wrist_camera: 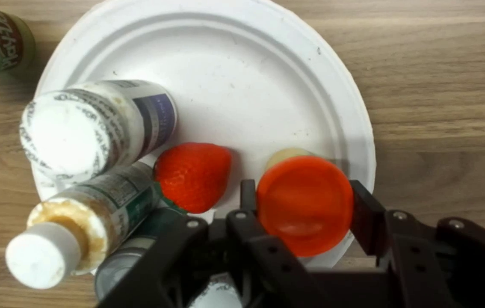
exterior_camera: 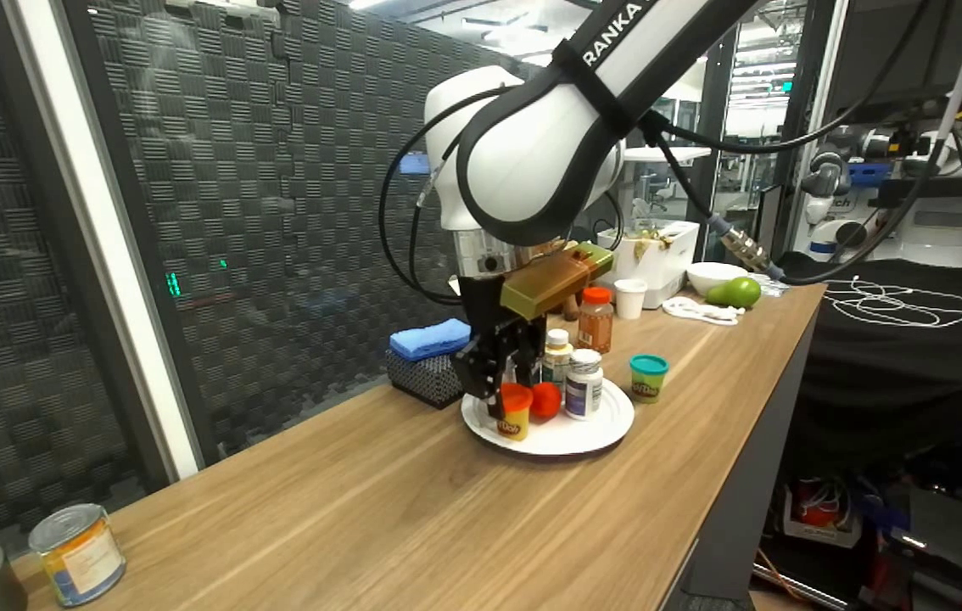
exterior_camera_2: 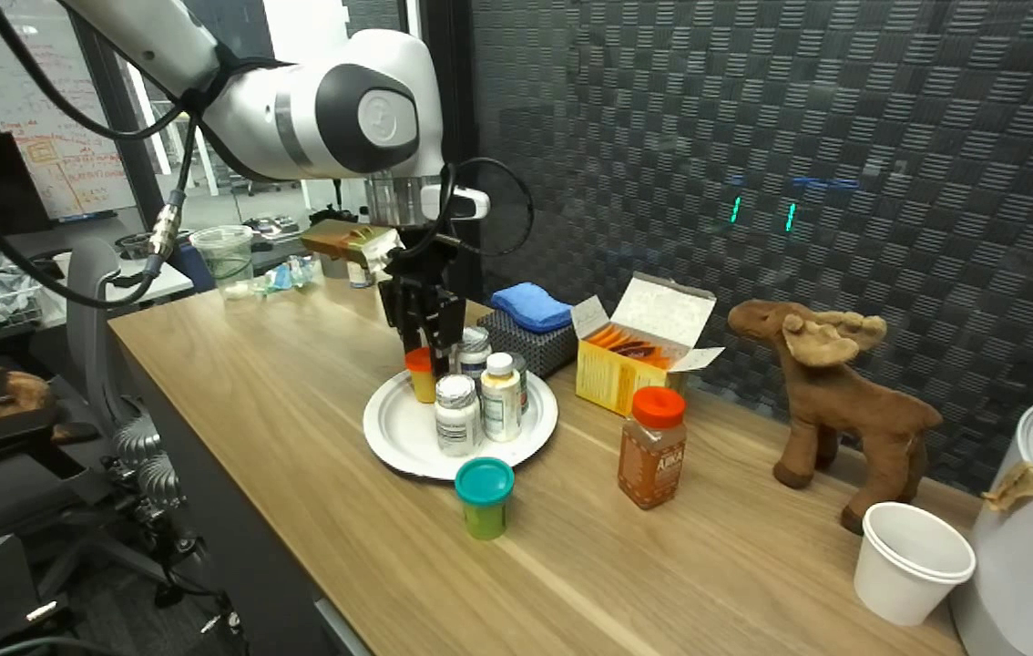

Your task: Put the bottles on the tray

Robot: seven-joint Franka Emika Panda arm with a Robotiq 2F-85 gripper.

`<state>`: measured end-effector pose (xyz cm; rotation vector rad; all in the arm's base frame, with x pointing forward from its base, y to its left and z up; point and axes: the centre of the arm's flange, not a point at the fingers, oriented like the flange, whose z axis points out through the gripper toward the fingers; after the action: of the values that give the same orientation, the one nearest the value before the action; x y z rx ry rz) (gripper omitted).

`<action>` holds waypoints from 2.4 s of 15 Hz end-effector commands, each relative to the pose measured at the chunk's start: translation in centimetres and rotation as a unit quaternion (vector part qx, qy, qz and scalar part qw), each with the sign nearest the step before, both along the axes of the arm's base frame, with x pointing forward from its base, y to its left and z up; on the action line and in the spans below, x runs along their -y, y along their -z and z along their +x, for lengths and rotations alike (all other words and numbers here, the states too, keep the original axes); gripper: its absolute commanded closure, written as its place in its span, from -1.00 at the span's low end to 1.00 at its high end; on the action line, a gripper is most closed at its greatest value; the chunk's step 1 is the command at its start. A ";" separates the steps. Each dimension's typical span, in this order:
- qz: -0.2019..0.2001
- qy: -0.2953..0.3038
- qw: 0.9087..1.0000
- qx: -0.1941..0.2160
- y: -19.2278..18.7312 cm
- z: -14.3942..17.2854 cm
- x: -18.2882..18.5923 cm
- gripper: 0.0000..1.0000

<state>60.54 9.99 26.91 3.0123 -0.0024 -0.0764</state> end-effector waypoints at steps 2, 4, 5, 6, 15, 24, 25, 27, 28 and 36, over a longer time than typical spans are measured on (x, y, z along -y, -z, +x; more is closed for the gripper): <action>0.003 -0.002 1.000 0.004 -0.3 1.1 -0.5 0.43; 0.000 -0.005 1.000 0.002 -0.3 1.1 -0.6 -0.19; -0.003 -0.007 1.000 0.002 -0.4 1.1 -0.6 -0.58; -0.004 -0.008 1.000 0.004 -0.6 0.9 -0.7 -0.68; 0.003 0.015 0.999 0.047 -6.3 -2.0 1.2 -1.00; 0.051 0.142 0.984 0.093 -13.3 -2.0 13.9 -1.00; 0.049 0.156 0.982 0.097 -13.5 -1.6 15.4 -1.00; 0.047 0.176 0.979 0.093 -13.3 -1.0 18.1 -1.00; 0.042 0.185 0.978 0.091 -13.1 -0.8 19.4 -1.00; 0.036 0.231 0.970 0.063 -9.8 1.0 25.6 -1.00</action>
<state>59.53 -14.21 36.79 2.9991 -0.7023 0.0981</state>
